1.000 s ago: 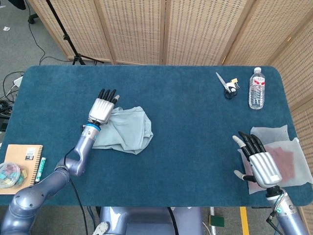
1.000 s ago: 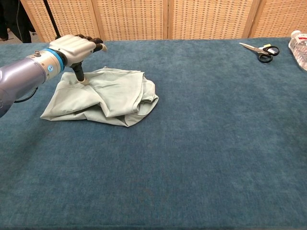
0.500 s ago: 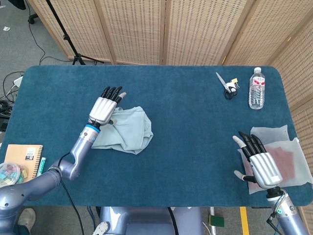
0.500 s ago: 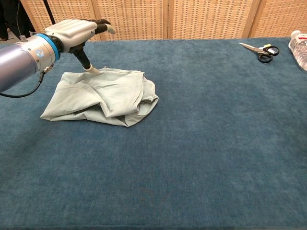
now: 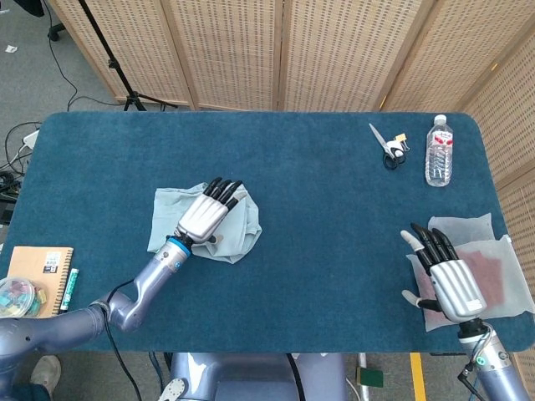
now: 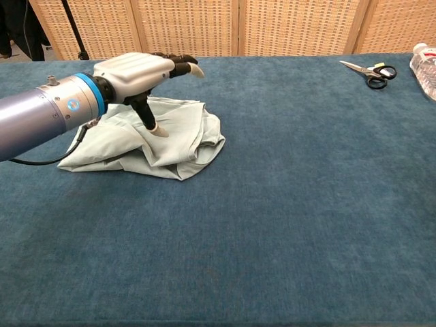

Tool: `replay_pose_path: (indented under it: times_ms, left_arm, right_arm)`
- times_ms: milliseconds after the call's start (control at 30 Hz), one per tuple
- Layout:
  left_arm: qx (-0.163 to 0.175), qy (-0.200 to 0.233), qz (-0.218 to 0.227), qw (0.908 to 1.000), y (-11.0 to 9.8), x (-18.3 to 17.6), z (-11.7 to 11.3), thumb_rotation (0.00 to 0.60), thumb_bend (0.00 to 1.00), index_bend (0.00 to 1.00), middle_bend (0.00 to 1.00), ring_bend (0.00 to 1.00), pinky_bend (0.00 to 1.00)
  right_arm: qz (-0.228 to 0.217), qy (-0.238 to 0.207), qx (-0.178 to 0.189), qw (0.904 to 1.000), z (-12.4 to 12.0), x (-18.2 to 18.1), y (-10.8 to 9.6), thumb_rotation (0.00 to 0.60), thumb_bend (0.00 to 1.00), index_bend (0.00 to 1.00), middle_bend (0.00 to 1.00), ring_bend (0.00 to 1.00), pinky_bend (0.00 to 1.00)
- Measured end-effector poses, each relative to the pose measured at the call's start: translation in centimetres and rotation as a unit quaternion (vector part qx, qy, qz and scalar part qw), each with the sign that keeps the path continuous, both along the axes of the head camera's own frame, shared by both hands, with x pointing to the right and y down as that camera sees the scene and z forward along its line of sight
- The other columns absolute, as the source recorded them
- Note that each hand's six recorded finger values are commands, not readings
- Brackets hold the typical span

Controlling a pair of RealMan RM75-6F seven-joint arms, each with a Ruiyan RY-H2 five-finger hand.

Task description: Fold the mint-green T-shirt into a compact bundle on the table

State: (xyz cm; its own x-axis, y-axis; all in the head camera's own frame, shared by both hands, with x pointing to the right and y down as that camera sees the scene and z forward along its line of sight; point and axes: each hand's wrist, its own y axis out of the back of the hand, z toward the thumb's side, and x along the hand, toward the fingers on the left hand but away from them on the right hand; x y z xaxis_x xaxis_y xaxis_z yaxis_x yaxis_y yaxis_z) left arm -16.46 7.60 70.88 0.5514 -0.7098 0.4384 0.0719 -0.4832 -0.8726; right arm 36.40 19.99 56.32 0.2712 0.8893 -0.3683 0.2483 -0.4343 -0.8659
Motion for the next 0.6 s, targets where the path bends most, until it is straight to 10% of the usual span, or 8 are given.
replay_pose_path:
  times_ms: [600]
  left_arm:
    - [-0.003, -0.027, 0.03, 0.9992, 3.0, 3.0, 2.4, 0.6, 0.0, 0.0, 0.0, 0.0, 0.0]
  right_arm:
    - [0.001, -0.003, 0.002, 1.0, -0.3, 0.1, -0.1, 0.6, 0.05, 0.0, 0.0, 0.0, 0.0]
